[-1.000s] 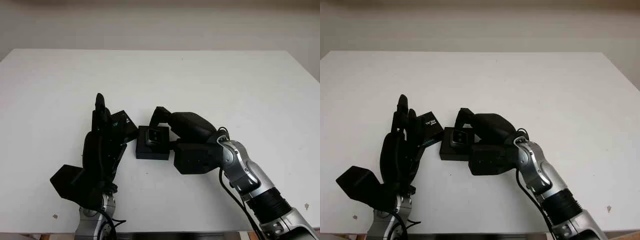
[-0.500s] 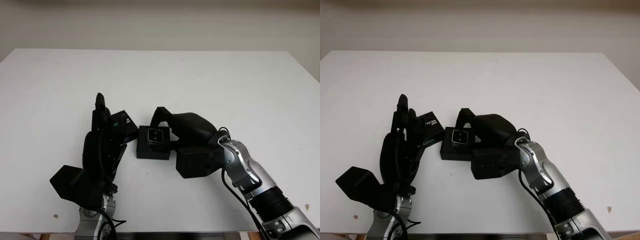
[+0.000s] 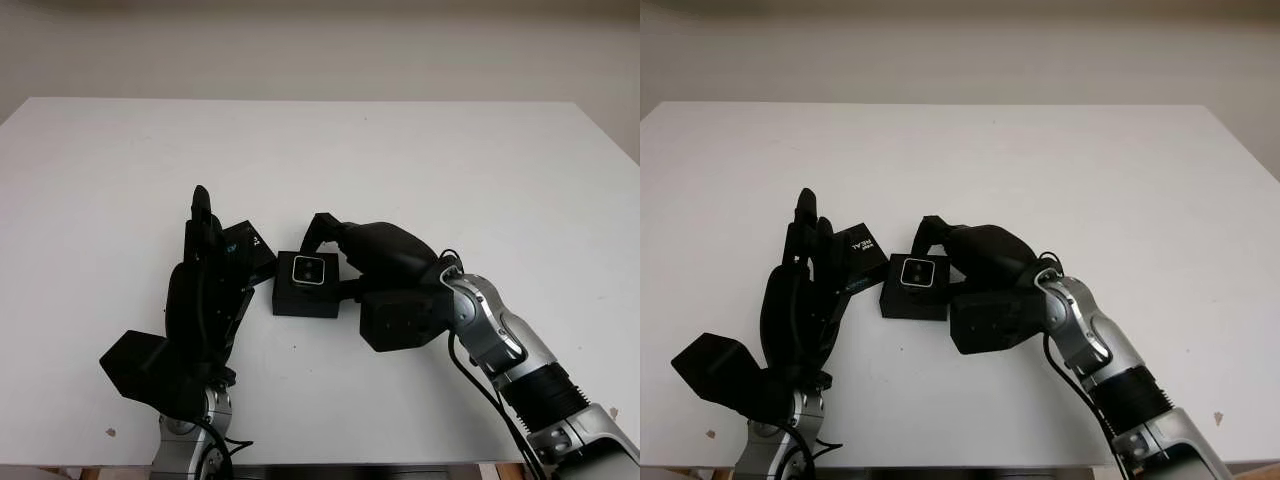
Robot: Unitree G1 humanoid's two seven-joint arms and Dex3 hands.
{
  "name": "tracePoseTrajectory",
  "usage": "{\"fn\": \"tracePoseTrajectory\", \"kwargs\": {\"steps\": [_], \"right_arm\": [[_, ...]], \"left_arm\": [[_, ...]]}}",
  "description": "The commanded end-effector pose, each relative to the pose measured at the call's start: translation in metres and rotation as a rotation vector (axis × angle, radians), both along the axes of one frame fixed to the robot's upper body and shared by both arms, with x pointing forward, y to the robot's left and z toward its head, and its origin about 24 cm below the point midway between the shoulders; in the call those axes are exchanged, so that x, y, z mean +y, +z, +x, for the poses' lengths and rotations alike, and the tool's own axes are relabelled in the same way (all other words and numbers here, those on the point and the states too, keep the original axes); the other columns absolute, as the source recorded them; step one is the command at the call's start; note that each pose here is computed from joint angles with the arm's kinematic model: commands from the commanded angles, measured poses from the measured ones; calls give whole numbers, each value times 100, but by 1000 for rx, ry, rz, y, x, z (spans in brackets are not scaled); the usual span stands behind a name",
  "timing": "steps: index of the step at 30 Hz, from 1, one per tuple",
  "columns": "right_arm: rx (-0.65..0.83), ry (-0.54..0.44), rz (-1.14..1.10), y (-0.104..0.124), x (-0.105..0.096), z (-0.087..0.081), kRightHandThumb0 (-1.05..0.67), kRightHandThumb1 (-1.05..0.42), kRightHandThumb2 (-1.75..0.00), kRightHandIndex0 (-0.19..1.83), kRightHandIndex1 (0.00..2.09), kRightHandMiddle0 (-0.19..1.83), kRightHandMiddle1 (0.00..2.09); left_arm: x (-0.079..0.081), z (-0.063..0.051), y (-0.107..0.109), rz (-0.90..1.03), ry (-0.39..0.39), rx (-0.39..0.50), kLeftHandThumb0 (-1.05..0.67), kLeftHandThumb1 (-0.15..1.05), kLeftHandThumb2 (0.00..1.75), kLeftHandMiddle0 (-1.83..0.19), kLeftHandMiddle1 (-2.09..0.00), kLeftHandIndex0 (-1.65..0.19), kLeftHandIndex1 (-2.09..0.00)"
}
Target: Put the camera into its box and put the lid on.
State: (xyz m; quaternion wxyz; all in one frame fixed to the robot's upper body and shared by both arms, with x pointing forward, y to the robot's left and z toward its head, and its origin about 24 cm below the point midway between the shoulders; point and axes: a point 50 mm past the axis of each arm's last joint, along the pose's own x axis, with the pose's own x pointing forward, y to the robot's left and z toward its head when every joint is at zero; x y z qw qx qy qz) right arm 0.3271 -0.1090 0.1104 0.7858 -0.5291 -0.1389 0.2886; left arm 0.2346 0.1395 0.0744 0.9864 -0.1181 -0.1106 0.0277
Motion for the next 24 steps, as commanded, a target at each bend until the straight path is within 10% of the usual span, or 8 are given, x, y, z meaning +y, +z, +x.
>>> {"fn": "tracePoseTrajectory", "kwargs": {"steps": [1,12,18,24], "right_arm": [[-48,-25,30,20,-5,10,-79,-98,-5,12,5,-19,110],[-121,-84,122,56,-11,25,-81,-98,-5,8,4,-16,87],[-64,-46,126,65,-13,27,-87,-97,-6,1,3,-6,40],[59,-61,339,68,-23,22,-80,-105,-36,-1,4,-3,16]], "left_arm": [[-7,0,6,-38,-2,-27,-53,105,33,1,-5,4,-6],[-7,0,6,-40,-1,-26,-54,105,32,0,-6,4,-6],[-6,-2,6,-46,-1,-23,-53,105,33,0,-5,4,-6],[-3,-2,5,-38,4,-20,-53,105,34,1,-5,4,-6]]}}
